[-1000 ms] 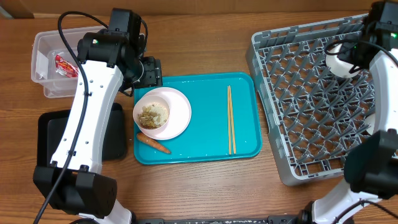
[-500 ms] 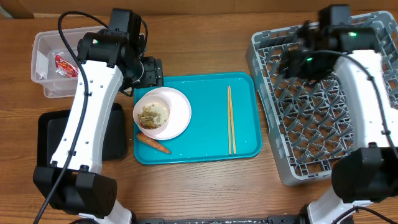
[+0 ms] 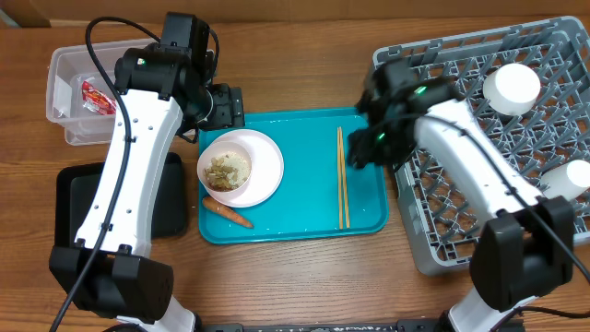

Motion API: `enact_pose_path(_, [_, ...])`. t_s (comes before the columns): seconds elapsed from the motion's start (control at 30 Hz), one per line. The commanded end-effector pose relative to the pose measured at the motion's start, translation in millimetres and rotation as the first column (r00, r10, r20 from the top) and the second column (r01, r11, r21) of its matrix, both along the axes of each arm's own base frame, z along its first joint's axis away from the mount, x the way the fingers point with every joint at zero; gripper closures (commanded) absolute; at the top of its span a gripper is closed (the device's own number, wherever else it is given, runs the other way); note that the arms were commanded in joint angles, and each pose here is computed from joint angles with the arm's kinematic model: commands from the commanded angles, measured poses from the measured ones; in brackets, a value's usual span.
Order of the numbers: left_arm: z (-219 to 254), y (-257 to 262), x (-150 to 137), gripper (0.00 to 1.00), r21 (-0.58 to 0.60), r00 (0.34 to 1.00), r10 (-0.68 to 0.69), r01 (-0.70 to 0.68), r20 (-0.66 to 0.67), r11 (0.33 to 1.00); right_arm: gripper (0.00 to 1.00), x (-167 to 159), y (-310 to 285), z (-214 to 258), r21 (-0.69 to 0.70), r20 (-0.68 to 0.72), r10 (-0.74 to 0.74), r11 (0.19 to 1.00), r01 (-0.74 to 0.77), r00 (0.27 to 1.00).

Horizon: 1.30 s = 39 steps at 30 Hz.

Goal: Sort waste into correct bins and load items into the dishwasher
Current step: 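Reach the right gripper down to the chopsticks on the teal tray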

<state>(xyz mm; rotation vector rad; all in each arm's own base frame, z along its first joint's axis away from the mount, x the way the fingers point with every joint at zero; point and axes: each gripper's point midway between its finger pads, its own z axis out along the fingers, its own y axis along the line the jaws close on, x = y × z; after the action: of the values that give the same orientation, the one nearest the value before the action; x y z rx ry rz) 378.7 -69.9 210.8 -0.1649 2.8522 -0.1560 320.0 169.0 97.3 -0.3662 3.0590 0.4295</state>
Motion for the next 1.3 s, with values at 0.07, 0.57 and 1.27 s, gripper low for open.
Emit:
enact_pose_path(0.07, [-3,2,0,0.12,0.007,1.0,0.014,-0.014,-0.007,1.0,0.4,-17,5,-33,-0.093,0.026,-0.042,0.995,0.044,0.999])
enact_pose_path(0.57, [-3,2,0,0.12,0.007,1.0,0.013,-0.013,-0.007,1.0,0.58,-28,1,-80,-0.201,0.108,-0.054,0.977,0.075,0.993])
enact_pose_path(1.27, [-3,2,1,0.11,0.008,1.0,0.013,-0.013,-0.007,1.0,0.6,-40,-6,-103,-0.239,0.073,-0.042,0.969,0.058,0.996])
